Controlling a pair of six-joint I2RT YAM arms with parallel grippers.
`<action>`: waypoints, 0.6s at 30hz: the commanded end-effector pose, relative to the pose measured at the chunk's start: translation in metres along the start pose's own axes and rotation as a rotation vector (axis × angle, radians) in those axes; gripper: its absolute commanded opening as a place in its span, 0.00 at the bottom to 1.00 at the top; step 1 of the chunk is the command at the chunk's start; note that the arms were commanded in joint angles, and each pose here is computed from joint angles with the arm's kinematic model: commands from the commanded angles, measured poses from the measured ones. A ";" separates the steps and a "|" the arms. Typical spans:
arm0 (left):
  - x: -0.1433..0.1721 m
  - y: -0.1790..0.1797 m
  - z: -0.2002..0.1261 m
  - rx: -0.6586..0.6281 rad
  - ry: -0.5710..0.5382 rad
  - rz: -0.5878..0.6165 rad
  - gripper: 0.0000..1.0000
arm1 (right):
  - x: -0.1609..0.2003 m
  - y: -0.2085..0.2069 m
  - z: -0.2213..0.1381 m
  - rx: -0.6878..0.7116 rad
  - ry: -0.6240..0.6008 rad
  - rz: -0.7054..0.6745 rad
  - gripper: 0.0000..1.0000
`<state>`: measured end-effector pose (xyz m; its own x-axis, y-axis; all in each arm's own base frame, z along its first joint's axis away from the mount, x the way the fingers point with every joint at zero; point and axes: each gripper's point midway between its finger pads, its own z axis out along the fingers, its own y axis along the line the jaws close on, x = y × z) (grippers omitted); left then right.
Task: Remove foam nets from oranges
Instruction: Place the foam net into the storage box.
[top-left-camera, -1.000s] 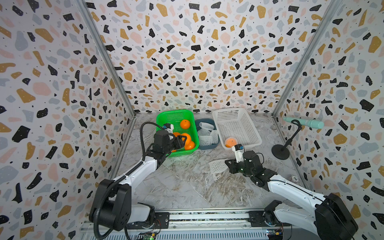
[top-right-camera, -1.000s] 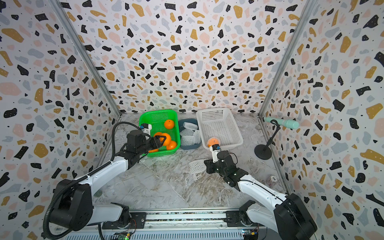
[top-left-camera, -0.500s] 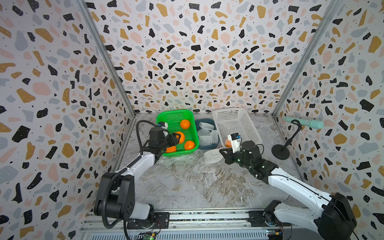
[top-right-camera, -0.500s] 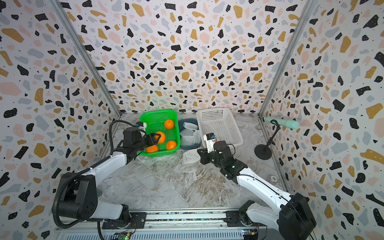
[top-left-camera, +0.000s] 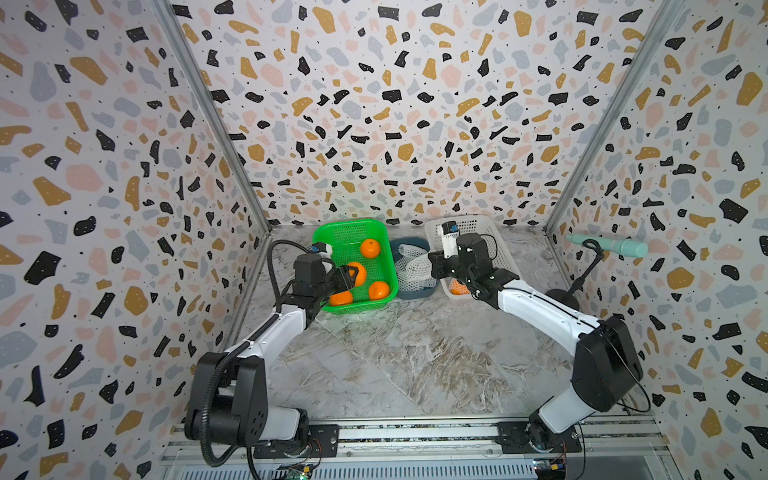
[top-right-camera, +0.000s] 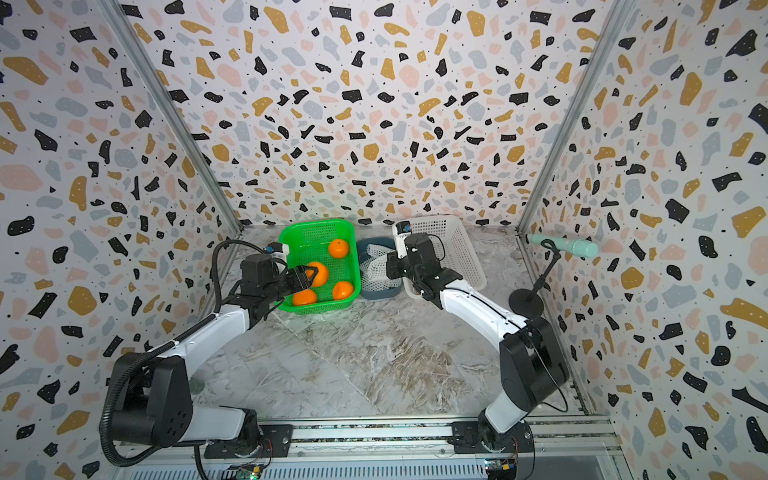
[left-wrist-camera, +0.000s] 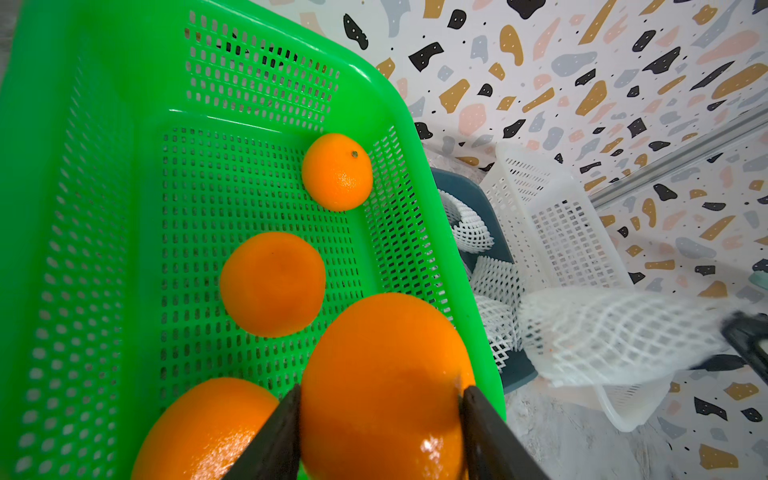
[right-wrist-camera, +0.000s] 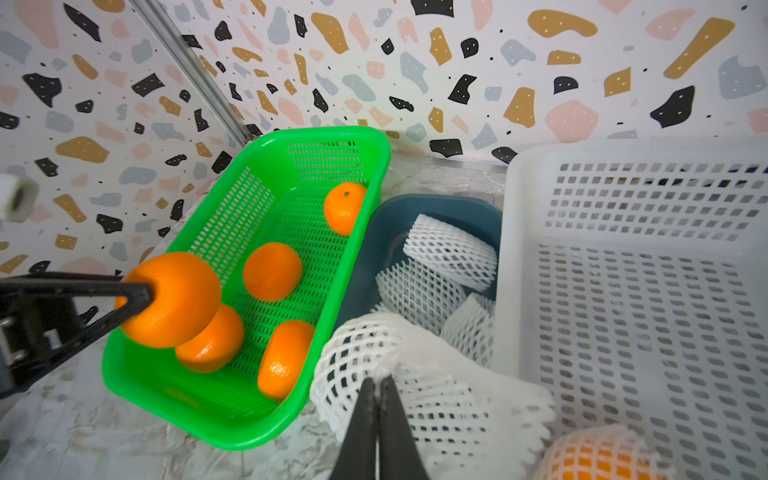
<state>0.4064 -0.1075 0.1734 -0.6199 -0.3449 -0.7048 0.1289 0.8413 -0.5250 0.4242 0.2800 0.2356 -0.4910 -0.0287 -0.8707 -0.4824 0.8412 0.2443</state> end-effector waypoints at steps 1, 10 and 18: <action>-0.003 -0.003 -0.004 0.019 -0.012 0.024 0.57 | -0.021 -0.007 0.014 0.018 -0.031 -0.035 0.06; -0.003 0.001 -0.004 0.009 -0.012 0.023 0.57 | 0.007 -0.005 0.082 -0.008 0.052 -0.016 0.05; -0.004 0.002 -0.006 0.008 -0.012 0.028 0.57 | 0.058 0.004 0.116 0.005 0.149 -0.020 0.05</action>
<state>0.4069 -0.1032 0.1730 -0.6169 -0.3414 -0.7091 0.1261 0.8465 -0.5173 0.4746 0.3354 0.1153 -0.6111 -0.1467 -0.7778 -0.4878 0.8437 0.2241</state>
